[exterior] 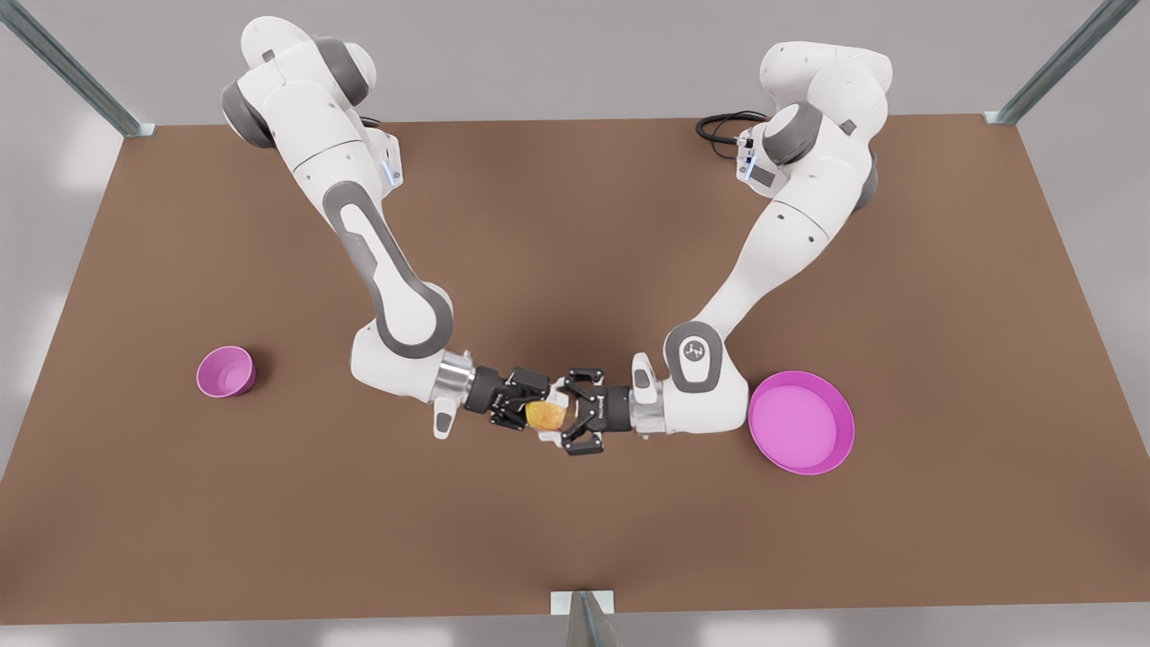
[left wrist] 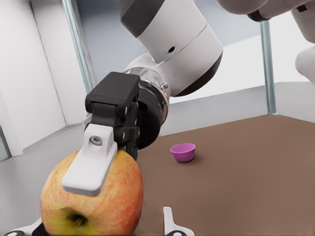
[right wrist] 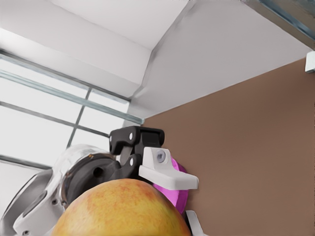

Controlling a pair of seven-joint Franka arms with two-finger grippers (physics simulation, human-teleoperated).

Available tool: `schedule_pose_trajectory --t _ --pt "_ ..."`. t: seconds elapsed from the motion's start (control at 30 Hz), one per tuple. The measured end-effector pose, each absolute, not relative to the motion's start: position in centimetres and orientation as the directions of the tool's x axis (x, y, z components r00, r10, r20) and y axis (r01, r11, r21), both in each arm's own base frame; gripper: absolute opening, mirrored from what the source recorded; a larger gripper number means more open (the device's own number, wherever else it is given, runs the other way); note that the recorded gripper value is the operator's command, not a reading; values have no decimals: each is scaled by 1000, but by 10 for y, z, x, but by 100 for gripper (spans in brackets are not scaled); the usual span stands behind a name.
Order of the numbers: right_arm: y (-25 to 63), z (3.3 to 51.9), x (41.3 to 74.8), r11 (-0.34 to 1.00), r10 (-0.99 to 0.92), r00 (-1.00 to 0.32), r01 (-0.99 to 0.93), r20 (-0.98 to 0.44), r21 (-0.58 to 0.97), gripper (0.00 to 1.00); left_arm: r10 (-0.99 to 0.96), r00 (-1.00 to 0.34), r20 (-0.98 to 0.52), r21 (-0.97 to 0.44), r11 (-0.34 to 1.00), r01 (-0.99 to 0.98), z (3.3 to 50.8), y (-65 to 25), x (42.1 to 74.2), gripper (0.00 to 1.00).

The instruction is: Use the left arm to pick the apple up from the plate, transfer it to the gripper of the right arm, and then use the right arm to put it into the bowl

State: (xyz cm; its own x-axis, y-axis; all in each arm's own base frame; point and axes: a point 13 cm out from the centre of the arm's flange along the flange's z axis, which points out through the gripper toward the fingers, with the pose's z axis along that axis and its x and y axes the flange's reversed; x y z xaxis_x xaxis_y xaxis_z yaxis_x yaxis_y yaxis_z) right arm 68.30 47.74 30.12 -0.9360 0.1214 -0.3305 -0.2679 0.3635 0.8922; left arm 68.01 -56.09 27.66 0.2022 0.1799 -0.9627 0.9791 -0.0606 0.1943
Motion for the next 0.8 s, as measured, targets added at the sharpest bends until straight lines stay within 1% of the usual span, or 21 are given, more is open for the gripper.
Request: schedule_pose_trajectory --t 0.1,0.2,0.23,0.27,0.3,0.37,0.4,0.43,0.5,0.57,0.6,0.63,0.67,0.7,0.73,0.8 --pt "459 303 689 377 133 -929 -275 -346 884 69 183 207 -961 200 -55 978 278 -555 685 100" --pt "386 288 699 399 141 -932 -255 -334 881 69 218 202 -955 200 -32 979 268 -518 705 100" --pt "355 286 704 408 125 -930 -269 -345 872 69 262 205 -943 203 -33 979 259 -492 715 100" --pt "326 286 707 419 92 -928 -294 -362 859 69 331 245 -911 238 -60 969 264 -459 727 100" --pt "301 285 707 429 46 -924 -325 -380 843 69 417 295 -859 278 -103 955 276 -420 739 100" --pt "263 290 700 446 -68 -908 -399 -414 801 69 634 390 -668 327 -221 919 298 -341 753 100" --pt "245 292 696 453 -128 -896 -435 -426 778 69 729 380 -569 306 -241 921 305 -290 761 100" --pt "230 292 691 459 -188 -883 -466 -430 756 69 809 347 -475 265 -244 933 311 -244 763 100" --pt "193 294 681 479 -308 -851 -526 -426 703 69 926 252 -281 174 -209 962 332 -174 754 100" --pt "155 291 669 503 -419 -817 -572 -396 648 69 987 89 -136 135 -70 988 374 -111 743 100" --pt "141 292 664 512 -475 -795 -599 -378 616 69 997 -4 -73 125 14 992 397 -83 730 100" --pt "126 288 658 520 -525 -775 -619 -352 588 70 995 -97 0 117 97 988 422 -66 698 100" --pt "109 282 652 529 -569 -758 -635 -320 564 69 982 -188 34 118 182 976 445 -56 661 100" --pt "92 275 646 537 -609 -741 -648 -285 540 70 962 -270 31 121 264 957 460 -48 637 100" --pt "75 268 641 543 -649 -720 -665 -247 513 70 939 -343 18 121 339 933 468 -42 629 100" --pt "33 255 632 556 -703 -689 -687 -176 468 70 886 -463 -8 119 460 880 478 -36 626 100"
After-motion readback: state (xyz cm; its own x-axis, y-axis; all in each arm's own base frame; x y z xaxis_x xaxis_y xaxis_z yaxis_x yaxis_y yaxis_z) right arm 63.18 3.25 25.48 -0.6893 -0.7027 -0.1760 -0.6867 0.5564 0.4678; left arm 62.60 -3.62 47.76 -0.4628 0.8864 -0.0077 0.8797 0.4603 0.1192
